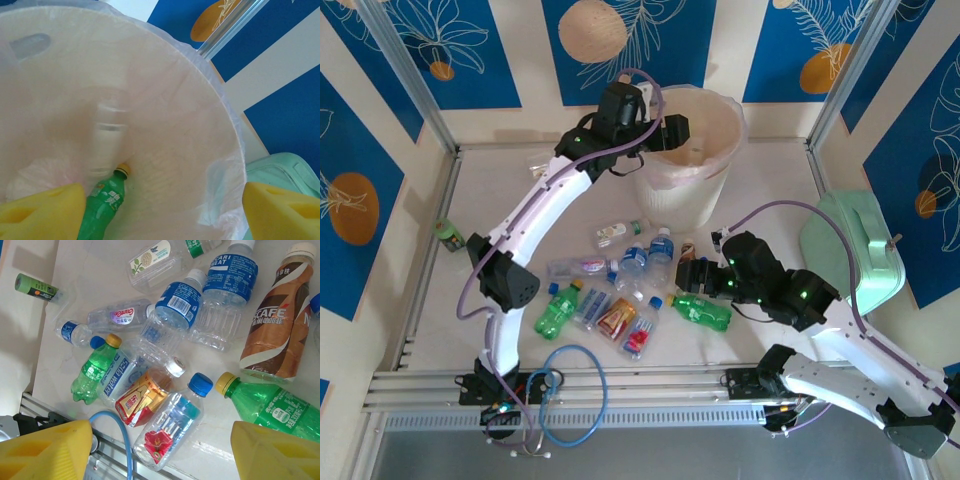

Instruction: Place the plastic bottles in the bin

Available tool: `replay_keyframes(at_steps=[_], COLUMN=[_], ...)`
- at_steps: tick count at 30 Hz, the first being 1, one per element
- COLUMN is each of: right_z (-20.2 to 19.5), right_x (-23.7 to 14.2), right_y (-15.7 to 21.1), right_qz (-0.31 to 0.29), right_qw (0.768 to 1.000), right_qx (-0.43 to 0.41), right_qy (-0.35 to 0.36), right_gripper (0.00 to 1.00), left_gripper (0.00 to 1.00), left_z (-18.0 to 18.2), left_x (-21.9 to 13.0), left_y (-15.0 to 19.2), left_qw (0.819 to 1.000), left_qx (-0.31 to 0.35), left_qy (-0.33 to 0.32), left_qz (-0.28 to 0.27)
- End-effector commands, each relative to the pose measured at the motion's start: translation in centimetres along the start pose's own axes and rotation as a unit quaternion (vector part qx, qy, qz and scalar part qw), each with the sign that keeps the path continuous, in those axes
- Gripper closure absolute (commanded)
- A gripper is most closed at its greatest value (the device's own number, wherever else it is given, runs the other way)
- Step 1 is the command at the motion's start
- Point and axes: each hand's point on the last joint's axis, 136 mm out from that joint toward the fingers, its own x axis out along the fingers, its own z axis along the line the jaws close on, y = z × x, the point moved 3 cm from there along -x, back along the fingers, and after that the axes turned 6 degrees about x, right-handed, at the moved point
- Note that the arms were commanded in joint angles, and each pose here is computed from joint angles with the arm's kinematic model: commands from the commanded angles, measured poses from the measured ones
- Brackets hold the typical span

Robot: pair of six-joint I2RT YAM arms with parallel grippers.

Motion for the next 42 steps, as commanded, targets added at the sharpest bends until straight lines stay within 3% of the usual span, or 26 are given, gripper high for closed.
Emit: replay_keyframes(at_steps=[1, 9, 13, 20, 27, 33, 42], right_z=[0.3, 1.6, 2.1, 2.5, 2.3, 2.5, 2.4], right_x=[-0.1, 0.6, 1.1, 1.8, 1.9, 1.7, 2.1], right_y=[0.0, 0.1, 0.2, 0.6, 1.1, 1.0, 1.3], right_qz=[0.008, 0.023, 0.03, 0.041, 0.051, 0.053, 0.064], right_qw=[1.0, 0.999, 0.998, 0.998, 0.998, 0.998, 0.997], right_qx=[-0.012, -0.038, -0.047, -0.05, -0.049, -0.044, -0.036], right_qy=[-0.001, -0.014, -0.015, -0.012, 0.002, 0.005, 0.014], right_gripper=[0.26, 0.25, 0.26, 0.26, 0.26, 0.26, 0.26], left_gripper=[0.16, 0.17, 0.19, 0.2, 0.25, 0.24, 0.23], left_z=[0.2, 14.2, 19.1, 26.9, 33.5, 36.9, 41.7], left_x=[-6.5, -11.8, -12.2, -8.5, -3.7, -1.2, 1.6], left_y=[-4.0, -1.6, 0.3, 1.4, 0.1, -0.5, 1.8], left_qw=[0.998, 0.98, 0.971, 0.955, 0.952, 0.954, 0.947], left_qx=[0.008, -0.119, -0.124, -0.067, -0.066, -0.039, -0.027], left_qy=[-0.022, -0.151, -0.201, -0.288, -0.3, -0.297, -0.321], left_qz=[-0.054, -0.046, -0.037, -0.011, -0.018, -0.017, 0.017])
